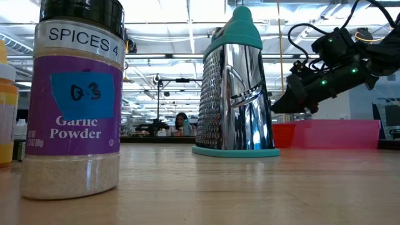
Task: Pick & Place Kitchen Items
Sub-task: Put the large black food coloring bottle into the red bin
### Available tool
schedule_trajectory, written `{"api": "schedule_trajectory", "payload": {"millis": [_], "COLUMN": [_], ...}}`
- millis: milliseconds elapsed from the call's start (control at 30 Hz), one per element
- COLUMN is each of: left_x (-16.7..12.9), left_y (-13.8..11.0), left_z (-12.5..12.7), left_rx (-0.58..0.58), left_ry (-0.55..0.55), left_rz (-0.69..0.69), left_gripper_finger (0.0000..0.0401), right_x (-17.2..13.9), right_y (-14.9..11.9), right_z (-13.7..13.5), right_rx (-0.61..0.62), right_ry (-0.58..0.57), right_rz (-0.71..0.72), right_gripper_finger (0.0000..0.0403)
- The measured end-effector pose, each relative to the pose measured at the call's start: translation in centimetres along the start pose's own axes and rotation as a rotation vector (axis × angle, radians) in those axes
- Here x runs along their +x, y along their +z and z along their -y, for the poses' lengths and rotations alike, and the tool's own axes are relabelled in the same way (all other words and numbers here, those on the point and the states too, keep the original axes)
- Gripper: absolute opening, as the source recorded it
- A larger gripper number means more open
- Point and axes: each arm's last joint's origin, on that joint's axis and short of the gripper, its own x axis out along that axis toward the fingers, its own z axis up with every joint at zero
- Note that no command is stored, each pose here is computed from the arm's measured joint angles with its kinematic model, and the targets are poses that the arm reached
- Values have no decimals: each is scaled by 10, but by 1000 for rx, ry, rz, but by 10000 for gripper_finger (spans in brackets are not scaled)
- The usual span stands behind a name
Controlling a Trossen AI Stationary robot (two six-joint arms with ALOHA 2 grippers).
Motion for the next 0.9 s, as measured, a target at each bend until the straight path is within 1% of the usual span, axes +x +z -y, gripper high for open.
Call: {"api": "schedule_trajectory", "payload": {"millis": [67,267,367,467,633,700,800,900], "left_x": [-1,0,5,16,44,52,64,74], "left_y": [12,54,75,95,128,141,160,178], "left_z": [-10,-39,-55,-71,-96,-106,-120,-130], "left_rx": [-4,28,37,46,66,77,92,95], "left_ry": [10,36,44,60,95,79,23,11], "left_rz": [39,177,208,201,152,151,176,188], "left_gripper_finger": [16,16,16,16,16,16,16,16], "right_x": [0,-1,-1,-2,-1,0,3,6], "right_y": [2,11,14,17,23,29,42,54], "right_z": [-1,-5,-6,-6,-7,-9,-12,-14], "right_rx": [1,11,28,29,29,27,21,4], "right_ry": [9,124,132,137,146,160,207,208], "right_rz": [24,99,131,160,205,220,252,264], "right_gripper_finger": [128,128,128,128,128,128,128,128]}}
